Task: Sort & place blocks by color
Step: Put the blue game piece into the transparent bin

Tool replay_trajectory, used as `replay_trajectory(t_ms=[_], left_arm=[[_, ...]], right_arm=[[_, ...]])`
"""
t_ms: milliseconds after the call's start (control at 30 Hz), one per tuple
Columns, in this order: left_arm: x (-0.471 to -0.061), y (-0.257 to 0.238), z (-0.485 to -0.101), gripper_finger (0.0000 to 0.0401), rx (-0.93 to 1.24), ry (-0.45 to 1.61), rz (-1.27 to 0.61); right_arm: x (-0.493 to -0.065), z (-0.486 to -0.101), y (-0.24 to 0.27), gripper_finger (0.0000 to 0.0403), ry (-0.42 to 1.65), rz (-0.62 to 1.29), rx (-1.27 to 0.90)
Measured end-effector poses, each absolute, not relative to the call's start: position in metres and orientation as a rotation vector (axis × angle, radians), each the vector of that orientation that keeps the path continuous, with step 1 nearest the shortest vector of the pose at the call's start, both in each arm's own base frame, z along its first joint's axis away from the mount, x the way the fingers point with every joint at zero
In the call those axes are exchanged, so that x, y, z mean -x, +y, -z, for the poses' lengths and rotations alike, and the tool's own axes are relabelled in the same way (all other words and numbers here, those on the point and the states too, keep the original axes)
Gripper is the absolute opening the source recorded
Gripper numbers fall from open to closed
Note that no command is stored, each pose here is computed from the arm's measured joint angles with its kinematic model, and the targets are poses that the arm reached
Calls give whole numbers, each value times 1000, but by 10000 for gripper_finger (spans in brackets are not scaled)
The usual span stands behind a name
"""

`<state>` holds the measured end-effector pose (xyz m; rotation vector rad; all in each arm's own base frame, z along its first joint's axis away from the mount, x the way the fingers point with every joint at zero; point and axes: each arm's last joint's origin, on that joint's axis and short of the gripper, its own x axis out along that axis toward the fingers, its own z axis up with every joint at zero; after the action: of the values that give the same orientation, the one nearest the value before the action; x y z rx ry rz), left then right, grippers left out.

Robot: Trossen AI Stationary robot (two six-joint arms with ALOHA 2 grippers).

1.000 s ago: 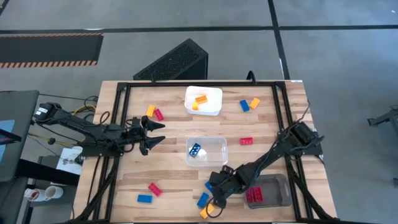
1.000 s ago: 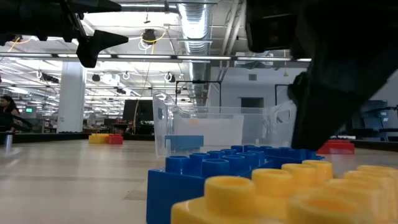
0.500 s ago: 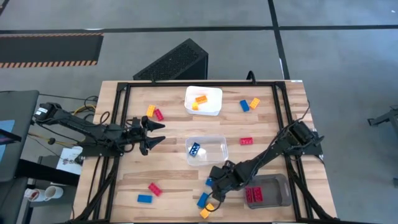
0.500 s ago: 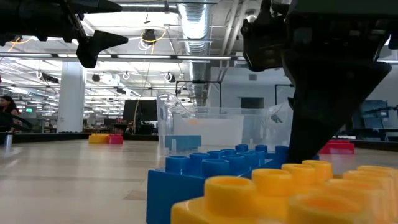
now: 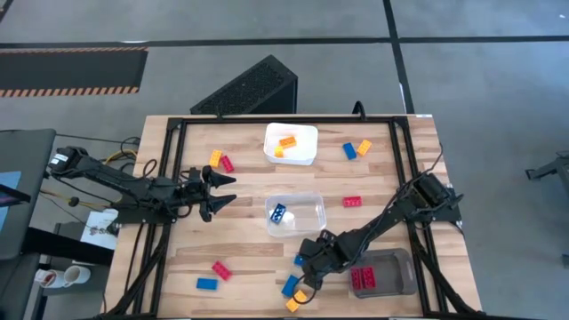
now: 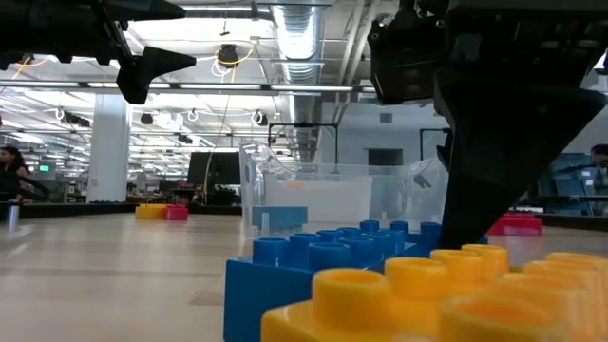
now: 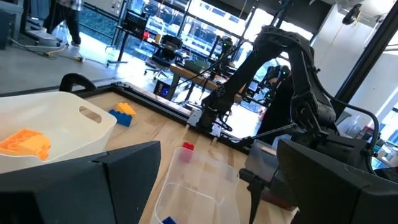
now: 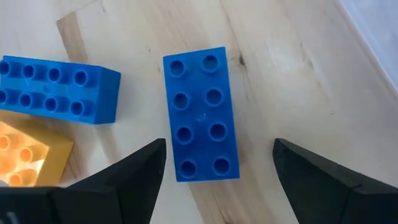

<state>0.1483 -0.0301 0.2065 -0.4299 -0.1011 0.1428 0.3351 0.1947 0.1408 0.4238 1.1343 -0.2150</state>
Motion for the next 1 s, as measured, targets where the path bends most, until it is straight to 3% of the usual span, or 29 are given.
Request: replay_trajectory(t_ms=[200, 533, 833, 1000], left_arm=[[-148, -30, -207, 308, 431, -101, -142], [-148, -30, -207, 308, 435, -103, -142], [-148, -30, -207, 308, 435, -102, -142], [-148, -30, -207, 308, 435, -102, -142]], right_arm=[[-333, -141, 198, 304, 1124, 218, -410], [-333, -127, 204, 240, 1134, 234, -378], [-329, -138, 204, 131, 1139, 203, -383], [-324, -147, 207, 132, 1157, 158, -406]])
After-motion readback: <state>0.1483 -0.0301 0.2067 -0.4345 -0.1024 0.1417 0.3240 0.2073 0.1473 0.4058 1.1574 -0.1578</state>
